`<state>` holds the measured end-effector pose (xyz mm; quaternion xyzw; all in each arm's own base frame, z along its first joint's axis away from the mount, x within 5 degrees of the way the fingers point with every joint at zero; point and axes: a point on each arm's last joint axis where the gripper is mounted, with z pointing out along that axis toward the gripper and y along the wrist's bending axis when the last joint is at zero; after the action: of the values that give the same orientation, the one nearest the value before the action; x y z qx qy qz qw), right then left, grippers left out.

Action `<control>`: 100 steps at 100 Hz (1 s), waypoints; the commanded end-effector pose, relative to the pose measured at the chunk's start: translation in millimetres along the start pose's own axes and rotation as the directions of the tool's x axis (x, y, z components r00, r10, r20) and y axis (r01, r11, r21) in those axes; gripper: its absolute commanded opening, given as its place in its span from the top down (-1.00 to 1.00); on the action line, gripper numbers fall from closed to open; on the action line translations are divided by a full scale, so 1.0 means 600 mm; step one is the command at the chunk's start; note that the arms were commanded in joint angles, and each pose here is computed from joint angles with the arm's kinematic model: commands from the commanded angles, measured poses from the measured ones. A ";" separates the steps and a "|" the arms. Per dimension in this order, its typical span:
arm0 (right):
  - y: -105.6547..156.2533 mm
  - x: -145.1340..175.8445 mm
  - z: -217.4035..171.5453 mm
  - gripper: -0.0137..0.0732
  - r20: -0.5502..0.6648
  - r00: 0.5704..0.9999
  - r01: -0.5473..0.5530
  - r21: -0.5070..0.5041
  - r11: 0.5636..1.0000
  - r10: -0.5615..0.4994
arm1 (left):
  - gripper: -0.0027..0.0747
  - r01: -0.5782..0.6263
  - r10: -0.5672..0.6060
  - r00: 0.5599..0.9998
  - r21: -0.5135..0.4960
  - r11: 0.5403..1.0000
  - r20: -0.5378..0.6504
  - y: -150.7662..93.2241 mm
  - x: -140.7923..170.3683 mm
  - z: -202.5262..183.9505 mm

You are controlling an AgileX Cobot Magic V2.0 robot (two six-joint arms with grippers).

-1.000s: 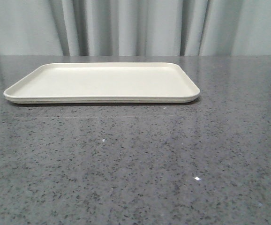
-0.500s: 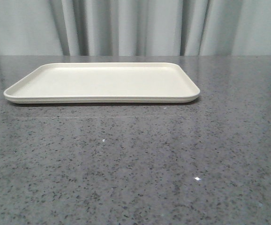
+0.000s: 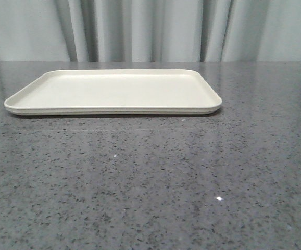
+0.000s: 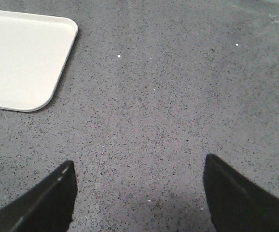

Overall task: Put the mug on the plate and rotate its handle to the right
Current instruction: 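Lower the open left gripper into the mug and grip its rim, then lift the mug with the left gripper and carry it over the cream tray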

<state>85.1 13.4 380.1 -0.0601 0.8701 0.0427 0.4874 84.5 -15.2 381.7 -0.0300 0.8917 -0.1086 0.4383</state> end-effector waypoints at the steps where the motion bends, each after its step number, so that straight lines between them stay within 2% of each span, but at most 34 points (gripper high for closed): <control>1: -0.001 -0.023 -0.009 -0.58 0.090 0.996 0.000 0.006 1.000 0.000 | -0.51 0.009 -0.009 0.997 0.005 1.000 0.071 -0.003 -0.022 -0.005; 17: -0.001 -0.024 -0.009 -0.58 0.093 0.996 0.000 0.006 1.000 0.000 | -0.51 0.017 -0.017 1.000 -0.008 1.000 -0.013 0.001 -0.026 0.021; 33: -0.001 -0.024 -0.009 -0.58 0.093 0.996 0.000 0.006 1.000 0.000 | -0.51 -0.002 -0.004 0.996 -0.067 0.998 -0.092 0.013 -0.036 0.058; 69: -0.001 -0.024 -0.009 -0.58 0.093 0.996 0.000 0.006 1.000 0.000 | -0.50 0.003 -0.029 0.959 -0.092 0.996 -0.283 0.027 -0.043 0.139; 88: -0.001 -0.024 -0.009 -0.58 0.093 0.996 0.000 0.006 1.000 0.000 | -0.50 -0.002 -0.035 0.940 -0.106 0.994 -0.340 0.033 -0.043 0.166; 100: -0.001 -0.024 -0.009 -0.58 0.093 0.996 0.000 0.006 1.000 0.000 | -0.42 -0.003 -0.038 0.932 -0.111 0.994 -0.360 0.035 -0.043 0.176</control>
<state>85.1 13.4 380.1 -0.0601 0.8701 0.0430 0.4873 179.1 -8.7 324.4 -0.0398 0.9693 -0.0637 0.2342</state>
